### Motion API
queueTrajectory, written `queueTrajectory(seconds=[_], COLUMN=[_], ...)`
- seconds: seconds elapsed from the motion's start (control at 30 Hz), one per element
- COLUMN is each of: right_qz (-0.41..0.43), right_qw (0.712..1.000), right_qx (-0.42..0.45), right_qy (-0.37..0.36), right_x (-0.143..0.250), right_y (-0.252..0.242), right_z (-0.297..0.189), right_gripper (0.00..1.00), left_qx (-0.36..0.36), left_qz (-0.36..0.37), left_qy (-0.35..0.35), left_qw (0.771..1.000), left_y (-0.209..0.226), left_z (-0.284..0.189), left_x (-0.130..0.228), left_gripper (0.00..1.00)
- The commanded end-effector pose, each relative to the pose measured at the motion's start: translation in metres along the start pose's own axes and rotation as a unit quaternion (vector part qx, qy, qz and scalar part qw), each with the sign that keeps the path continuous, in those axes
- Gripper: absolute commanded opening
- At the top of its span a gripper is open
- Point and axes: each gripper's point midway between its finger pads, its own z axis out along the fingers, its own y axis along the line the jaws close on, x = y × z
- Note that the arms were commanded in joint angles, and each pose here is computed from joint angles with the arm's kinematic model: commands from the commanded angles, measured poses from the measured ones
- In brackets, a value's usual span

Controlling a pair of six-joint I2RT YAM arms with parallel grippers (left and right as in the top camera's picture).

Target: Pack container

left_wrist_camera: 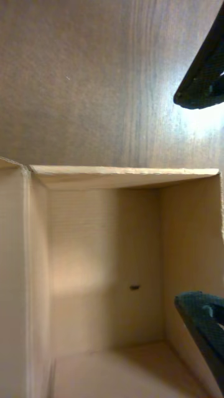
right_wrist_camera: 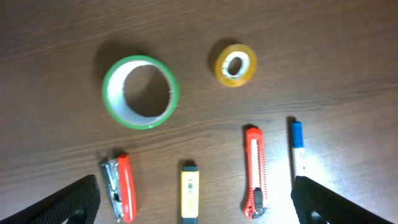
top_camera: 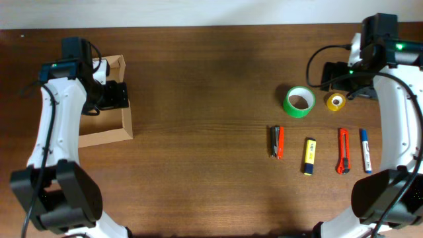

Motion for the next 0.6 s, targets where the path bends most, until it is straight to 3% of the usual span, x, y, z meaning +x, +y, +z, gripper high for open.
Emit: queueTrajectory(seconds=[0.0, 0.17, 0.2, 0.3, 0.57], right_qz=[0.028, 0.044, 0.045, 0.045, 0.045], right_qw=[0.999, 0.999, 0.999, 0.999, 0.999], right_qx=[0.022, 0.022, 0.022, 0.021, 0.02], right_qy=[-0.013, -0.015, -0.015, -0.017, -0.017], right_x=[-0.007, -0.008, -0.008, -0.01, -0.01], right_y=[-0.016, -0.019, -0.019, -0.019, -0.019], right_z=[-0.005, -0.005, -0.005, -0.005, -0.005], right_gripper=[0.99, 0.99, 0.99, 0.99, 0.99], left_qx=[0.016, 0.016, 0.016, 0.021, 0.023], left_qz=[-0.015, -0.017, -0.018, -0.016, 0.012], left_qy=[0.004, 0.02, 0.026, 0.048, 0.093], left_qw=[1.0, 1.0, 0.999, 0.999, 0.995], left_y=[-0.005, -0.005, -0.005, -0.01, -0.033], left_z=[0.0, 0.009, 0.013, 0.029, 0.071], left_x=[0.001, 0.004, 0.005, 0.009, 0.016], left_gripper=[0.92, 0.89, 0.84, 0.81, 0.8])
